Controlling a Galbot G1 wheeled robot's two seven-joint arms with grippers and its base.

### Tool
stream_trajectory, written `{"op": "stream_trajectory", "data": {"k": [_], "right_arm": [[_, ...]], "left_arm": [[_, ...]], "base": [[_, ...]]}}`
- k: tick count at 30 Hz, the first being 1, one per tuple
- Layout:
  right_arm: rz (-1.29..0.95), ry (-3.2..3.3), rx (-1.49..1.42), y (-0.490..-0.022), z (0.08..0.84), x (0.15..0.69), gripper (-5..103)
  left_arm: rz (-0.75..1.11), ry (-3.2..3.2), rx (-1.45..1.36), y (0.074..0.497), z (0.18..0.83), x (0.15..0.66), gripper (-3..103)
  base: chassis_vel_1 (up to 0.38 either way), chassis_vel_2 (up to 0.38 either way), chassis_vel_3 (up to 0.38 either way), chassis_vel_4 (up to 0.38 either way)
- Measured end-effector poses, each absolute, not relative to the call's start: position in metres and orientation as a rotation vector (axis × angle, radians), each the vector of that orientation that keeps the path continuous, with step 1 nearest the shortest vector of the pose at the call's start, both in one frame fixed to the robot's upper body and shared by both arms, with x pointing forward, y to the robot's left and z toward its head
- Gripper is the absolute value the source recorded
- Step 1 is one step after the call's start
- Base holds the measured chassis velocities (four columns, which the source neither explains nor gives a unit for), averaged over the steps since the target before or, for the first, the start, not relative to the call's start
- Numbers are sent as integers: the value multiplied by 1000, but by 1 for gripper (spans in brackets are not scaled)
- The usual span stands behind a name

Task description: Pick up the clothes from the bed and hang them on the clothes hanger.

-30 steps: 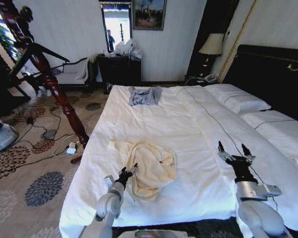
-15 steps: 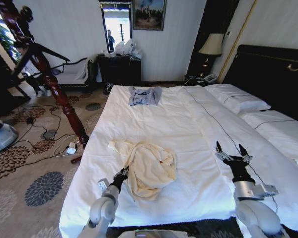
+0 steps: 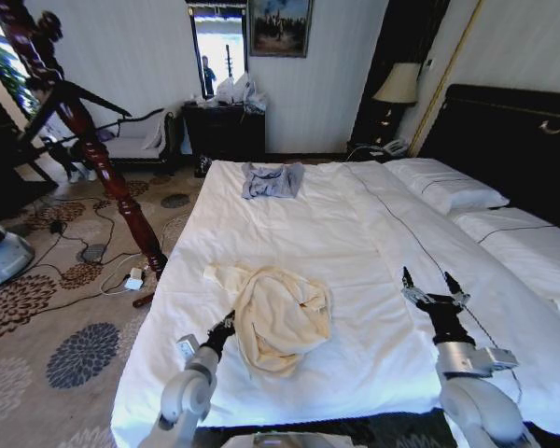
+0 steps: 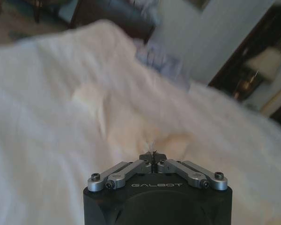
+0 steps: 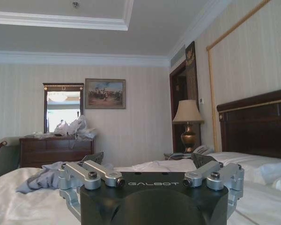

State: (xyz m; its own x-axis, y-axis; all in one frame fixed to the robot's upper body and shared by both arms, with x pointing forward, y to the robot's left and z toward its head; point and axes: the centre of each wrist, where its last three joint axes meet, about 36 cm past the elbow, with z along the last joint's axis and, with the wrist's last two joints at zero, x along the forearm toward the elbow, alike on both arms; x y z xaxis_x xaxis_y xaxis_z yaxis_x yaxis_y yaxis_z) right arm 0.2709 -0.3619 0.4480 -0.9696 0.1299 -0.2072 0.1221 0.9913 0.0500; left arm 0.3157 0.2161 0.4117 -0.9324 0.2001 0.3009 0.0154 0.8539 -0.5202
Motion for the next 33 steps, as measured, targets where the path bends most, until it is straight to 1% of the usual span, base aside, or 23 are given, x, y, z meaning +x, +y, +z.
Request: {"op": "stream_trajectory", "data": {"k": [2,4,5,9,10,11,13,17,21,23,24,28,31,33], "right_arm": [[85,2928,176,-359,447,272,100],[136,2937,157,-354,448,274,100],[136,2937,157,-354,448,274,100],[247,2977,97,-342,450,276,100],[247,2977,97,-342,450,276,100],[301,3011,66,-334,449,276,100],[315,3025,59,-331,449,276,100],[350,3230,18,-314,452,277,100],[418,3293,-18,-306,456,277,100],[595,3357,-68,-295,462,277,100],[595,3357,-68,-295,462,277,100],[762,3464,-36,-284,470,280,100],[806,3518,-23,-281,472,282,100],[900,3582,-11,-277,473,289,100]], "left_arm": [[780,-2731,-169,233,432,320,0],[769,-2782,-168,251,451,323,0],[769,-2782,-168,251,451,323,0],[668,-2795,-102,268,453,319,0],[668,-2795,-102,268,453,319,0],[581,-2772,-42,269,438,315,0],[555,-2762,-25,268,432,313,0],[392,-2686,62,252,398,298,0],[362,-2668,75,248,390,292,0],[352,-2663,94,248,386,286,0],[352,-2663,94,248,386,286,0],[346,-2674,102,251,390,283,0],[346,-2682,104,251,394,282,0],[345,-2687,108,252,397,279,0]], "base": [[0,0,0,0],[0,0,0,0],[0,0,0,0],[0,0,0,0],[0,0,0,0],[0,0,0,0],[0,0,0,0],[0,0,0,0],[0,0,0,0],[0,0,0,0],[0,0,0,0],[0,0,0,0],[0,0,0,0],[0,0,0,0]]}}
